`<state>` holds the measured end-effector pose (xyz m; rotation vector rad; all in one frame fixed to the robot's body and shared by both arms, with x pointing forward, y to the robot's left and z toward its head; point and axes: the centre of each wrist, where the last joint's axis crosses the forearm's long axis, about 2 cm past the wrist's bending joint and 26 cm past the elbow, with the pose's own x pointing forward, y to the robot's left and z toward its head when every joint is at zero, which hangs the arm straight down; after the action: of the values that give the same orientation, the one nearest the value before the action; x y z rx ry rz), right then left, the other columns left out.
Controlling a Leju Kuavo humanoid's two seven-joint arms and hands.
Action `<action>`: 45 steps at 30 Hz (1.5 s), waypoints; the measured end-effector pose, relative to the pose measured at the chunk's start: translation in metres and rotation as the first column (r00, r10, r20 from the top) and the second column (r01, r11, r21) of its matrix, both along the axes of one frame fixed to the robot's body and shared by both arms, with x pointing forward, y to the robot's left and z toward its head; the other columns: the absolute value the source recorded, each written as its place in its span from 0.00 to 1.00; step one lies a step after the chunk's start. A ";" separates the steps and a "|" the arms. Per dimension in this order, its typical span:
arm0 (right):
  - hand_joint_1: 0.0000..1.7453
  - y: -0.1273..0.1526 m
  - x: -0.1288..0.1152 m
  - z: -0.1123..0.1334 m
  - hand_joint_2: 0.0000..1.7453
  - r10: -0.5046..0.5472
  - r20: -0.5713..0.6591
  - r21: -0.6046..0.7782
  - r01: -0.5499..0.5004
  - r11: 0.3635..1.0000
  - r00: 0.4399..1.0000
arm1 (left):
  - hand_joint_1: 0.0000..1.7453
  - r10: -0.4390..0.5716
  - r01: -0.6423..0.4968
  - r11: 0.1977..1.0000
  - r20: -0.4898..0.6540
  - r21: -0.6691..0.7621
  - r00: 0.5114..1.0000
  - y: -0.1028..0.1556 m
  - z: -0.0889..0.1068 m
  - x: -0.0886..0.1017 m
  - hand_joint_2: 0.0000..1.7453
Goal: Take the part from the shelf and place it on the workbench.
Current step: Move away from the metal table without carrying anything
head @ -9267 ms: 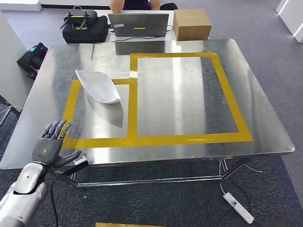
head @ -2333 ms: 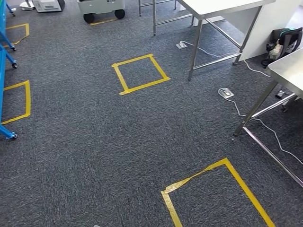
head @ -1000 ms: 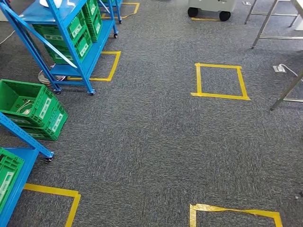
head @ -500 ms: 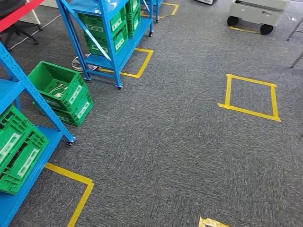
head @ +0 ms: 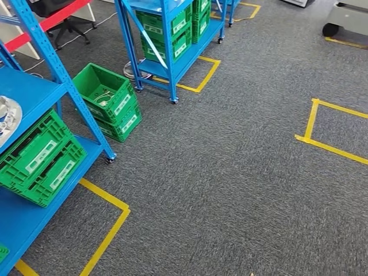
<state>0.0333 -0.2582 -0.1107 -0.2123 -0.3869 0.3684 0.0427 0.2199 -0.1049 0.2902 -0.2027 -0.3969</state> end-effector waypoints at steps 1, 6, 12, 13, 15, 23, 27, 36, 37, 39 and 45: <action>0.00 0.000 0.000 0.000 0.00 0.000 -0.001 0.000 0.000 1.000 1.000 | 0.00 -0.001 0.001 1.000 0.002 0.000 1.000 0.000 0.000 0.001 0.00; 0.00 0.000 0.004 0.000 0.00 0.007 0.004 0.000 -0.007 1.000 1.000 | 0.00 -0.002 0.002 1.000 -0.002 0.002 1.000 -0.001 0.000 0.001 0.00; 0.00 0.000 0.001 0.000 0.00 0.021 -0.001 0.000 -0.021 1.000 1.000 | 0.00 0.004 -0.004 1.000 0.000 0.001 1.000 -0.001 0.000 0.002 0.00; 0.00 0.000 0.001 0.000 0.00 0.023 -0.001 -0.001 -0.023 1.000 1.000 | 0.00 0.004 -0.004 1.000 -0.002 -0.001 1.000 0.000 0.000 0.002 0.00; 0.00 0.000 0.001 0.000 0.00 0.025 0.000 -0.001 -0.025 1.000 1.000 | 0.00 0.001 -0.001 1.000 -0.003 -0.006 1.000 0.001 0.000 0.001 0.00; 0.00 0.002 0.002 0.000 0.00 0.037 -0.002 0.003 -0.037 0.999 0.999 | 0.00 -0.008 0.008 1.000 0.000 0.000 1.000 0.007 -0.001 0.000 0.00; 0.00 0.001 0.000 0.000 0.00 0.037 -0.013 0.000 -0.037 0.999 0.999 | 0.00 -0.009 0.009 1.000 0.003 0.000 1.000 0.007 -0.001 0.001 0.00; 0.00 0.001 0.006 0.001 0.00 0.039 -0.003 -0.003 -0.039 0.999 0.999 | 0.00 -0.010 0.010 1.000 0.003 -0.001 1.000 0.008 -0.001 0.002 0.00; 0.00 0.001 0.007 0.001 0.00 0.039 -0.002 -0.003 -0.039 0.999 0.999 | 0.00 -0.009 0.009 1.000 0.001 -0.001 1.000 0.008 -0.001 0.001 0.00; 0.00 0.001 0.006 0.001 0.00 0.039 -0.003 -0.005 -0.039 0.999 0.999 | 0.00 -0.008 0.008 1.000 0.001 0.001 1.000 0.007 -0.001 0.002 0.00; 0.00 0.001 0.003 0.000 0.00 0.037 -0.010 -0.006 -0.037 0.999 0.999 | 0.00 -0.007 0.007 1.000 -0.001 0.002 1.000 0.003 0.000 0.002 0.00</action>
<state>0.0360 -0.2571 -0.1104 -0.2095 -0.3807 0.4069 0.0444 0.2233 -0.1053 0.2912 -0.2021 -0.4040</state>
